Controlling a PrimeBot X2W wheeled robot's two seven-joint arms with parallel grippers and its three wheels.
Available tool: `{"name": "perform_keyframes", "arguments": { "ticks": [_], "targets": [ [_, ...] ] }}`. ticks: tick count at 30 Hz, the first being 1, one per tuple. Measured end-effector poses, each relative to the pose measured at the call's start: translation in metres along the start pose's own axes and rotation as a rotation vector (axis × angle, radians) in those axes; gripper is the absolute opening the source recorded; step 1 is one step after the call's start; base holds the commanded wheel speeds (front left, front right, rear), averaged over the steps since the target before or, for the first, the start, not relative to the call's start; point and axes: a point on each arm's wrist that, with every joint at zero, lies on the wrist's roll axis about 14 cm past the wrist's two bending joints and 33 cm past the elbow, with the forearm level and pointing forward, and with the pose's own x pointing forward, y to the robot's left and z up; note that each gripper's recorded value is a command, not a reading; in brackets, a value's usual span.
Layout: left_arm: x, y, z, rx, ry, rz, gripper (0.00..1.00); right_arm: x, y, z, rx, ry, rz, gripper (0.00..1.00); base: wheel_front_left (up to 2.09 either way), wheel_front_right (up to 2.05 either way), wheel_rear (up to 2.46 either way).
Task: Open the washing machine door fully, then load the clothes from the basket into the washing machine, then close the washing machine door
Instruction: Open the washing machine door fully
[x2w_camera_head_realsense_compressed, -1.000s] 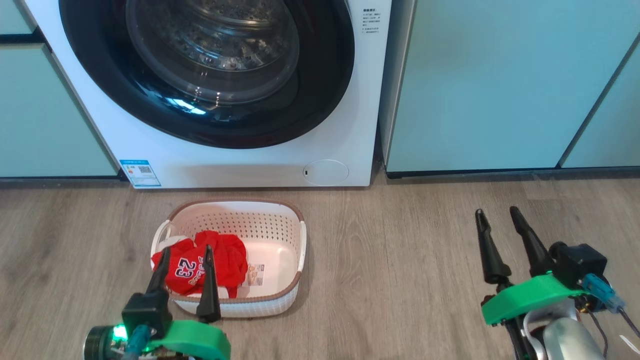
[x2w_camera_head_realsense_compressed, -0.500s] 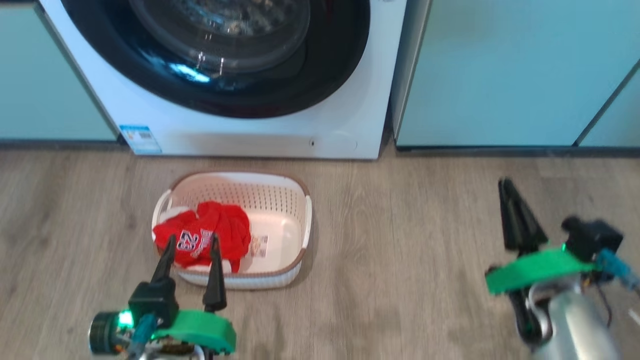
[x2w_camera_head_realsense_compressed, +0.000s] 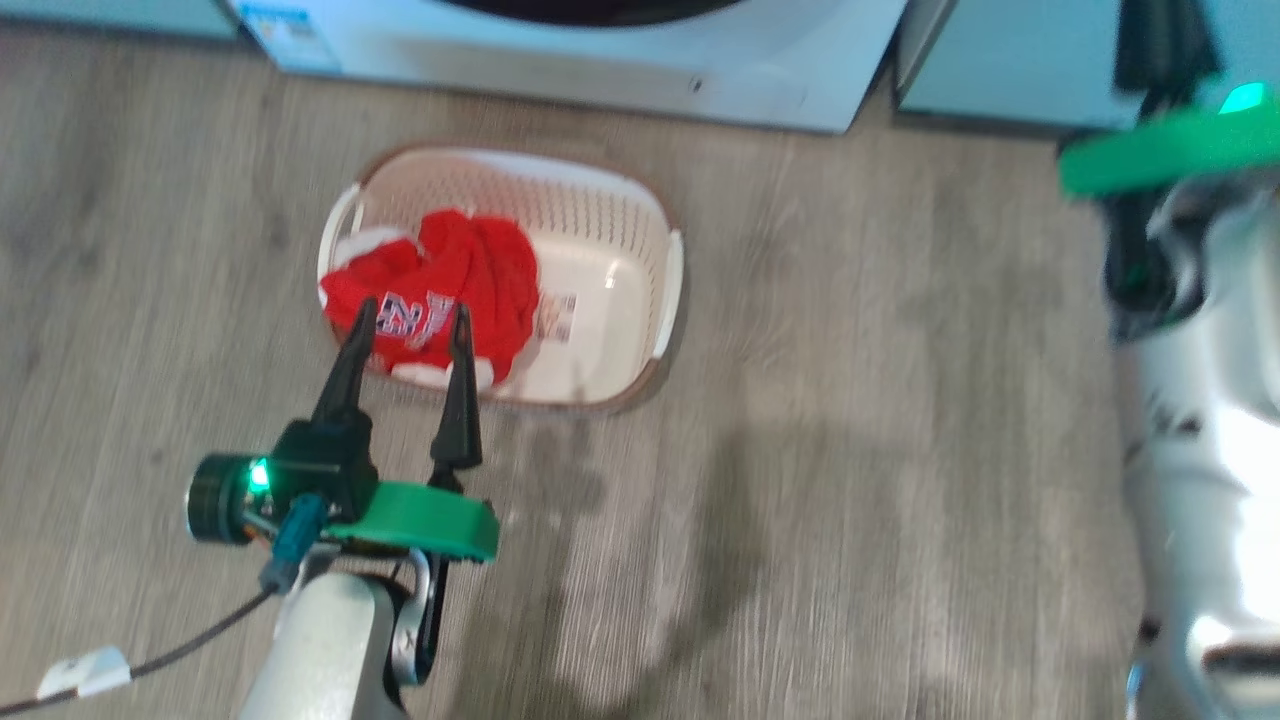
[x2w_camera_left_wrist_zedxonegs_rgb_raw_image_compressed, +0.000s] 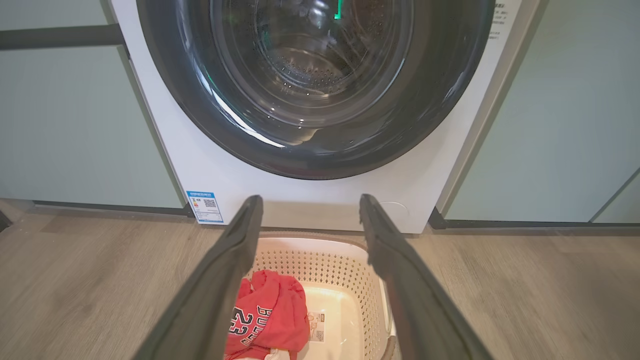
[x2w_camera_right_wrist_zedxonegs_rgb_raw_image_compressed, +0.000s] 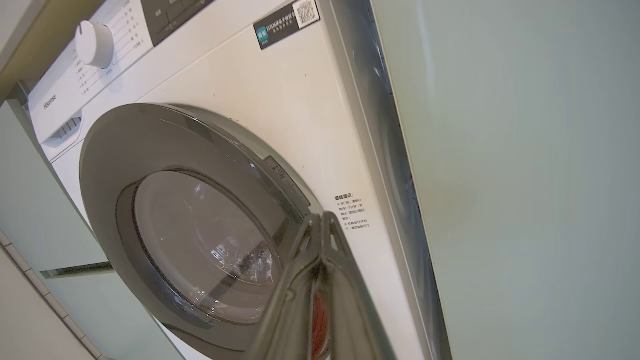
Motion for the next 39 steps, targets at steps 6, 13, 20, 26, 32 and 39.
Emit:
{"name": "perform_keyframes", "arguments": {
  "ticks": [6,13,20,26,32,39],
  "targets": [
    [0.022,0.005,-0.018,0.008,0.029,0.015,1.00,0.067,0.002,-0.020,0.155,0.051,0.009,0.00,0.00,0.00,0.00],
    [0.035,0.012,-0.030,0.006,0.047,0.037,1.00,0.118,0.007,-0.055,0.345,0.162,-0.005,0.00,0.00,0.00,0.00],
    [0.037,0.020,-0.044,0.023,0.078,0.060,1.00,0.152,0.022,-0.070,0.442,0.244,0.016,0.00,0.00,0.00,0.00],
    [0.039,0.019,-0.045,0.015,0.080,0.061,1.00,0.163,0.031,-0.081,0.488,0.315,0.020,0.00,0.00,0.00,0.00],
    [0.037,0.016,-0.045,0.017,0.085,0.056,1.00,0.169,0.041,-0.090,0.588,0.417,0.031,0.00,0.00,0.00,0.00],
    [0.035,0.019,-0.046,0.024,0.088,0.063,1.00,0.170,0.048,-0.091,0.704,0.460,0.046,0.00,0.00,0.00,0.00]
  ]
}}
